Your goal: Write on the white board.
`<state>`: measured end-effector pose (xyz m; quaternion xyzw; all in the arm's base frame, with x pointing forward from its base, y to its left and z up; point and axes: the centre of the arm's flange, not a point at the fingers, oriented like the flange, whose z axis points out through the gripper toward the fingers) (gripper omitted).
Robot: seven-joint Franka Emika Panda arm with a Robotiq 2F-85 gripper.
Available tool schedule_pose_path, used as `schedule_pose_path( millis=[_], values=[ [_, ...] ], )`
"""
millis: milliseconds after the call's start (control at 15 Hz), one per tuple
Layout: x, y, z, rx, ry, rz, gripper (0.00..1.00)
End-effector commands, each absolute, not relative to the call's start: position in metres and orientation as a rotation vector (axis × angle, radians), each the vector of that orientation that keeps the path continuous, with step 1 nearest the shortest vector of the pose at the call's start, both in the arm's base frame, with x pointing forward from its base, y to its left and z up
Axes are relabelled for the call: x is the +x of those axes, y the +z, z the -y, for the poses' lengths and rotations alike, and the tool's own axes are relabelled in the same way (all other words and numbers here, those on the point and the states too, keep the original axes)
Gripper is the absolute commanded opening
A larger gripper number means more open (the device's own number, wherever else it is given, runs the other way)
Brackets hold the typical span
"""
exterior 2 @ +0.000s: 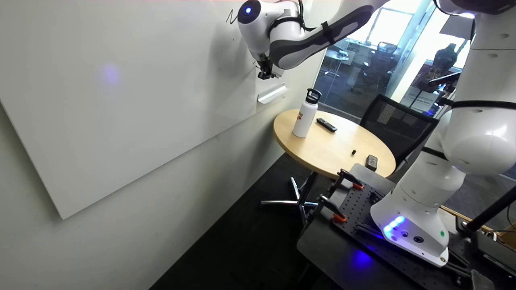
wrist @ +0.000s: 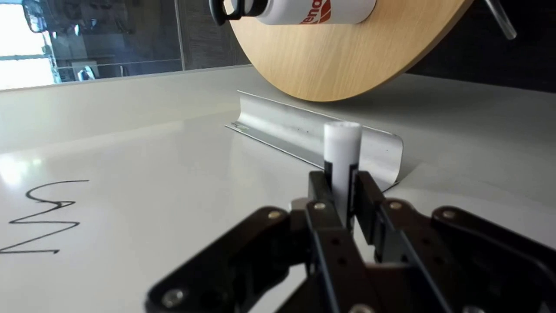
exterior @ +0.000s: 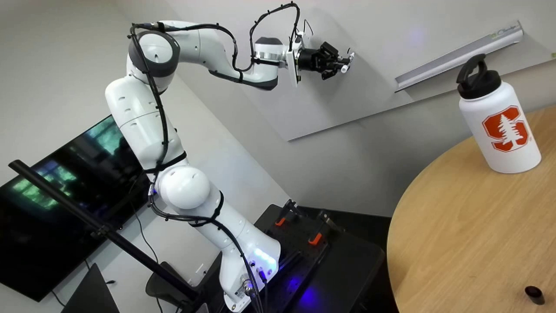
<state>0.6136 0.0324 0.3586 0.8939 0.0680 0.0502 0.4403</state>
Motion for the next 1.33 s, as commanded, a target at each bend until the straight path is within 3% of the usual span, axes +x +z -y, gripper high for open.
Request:
schedule_pose_path(
  millis=[0,600,1267],
  values=[
    [0.625,0.345,-0.03,2.219,0.068,-0.158,0.08],
    [0.631,0.368,-0.004,2.235,0.123,-0.09,0.08],
    [0.634,0.368,-0.051,2.25,0.136,-0.176,0.08]
  ],
)
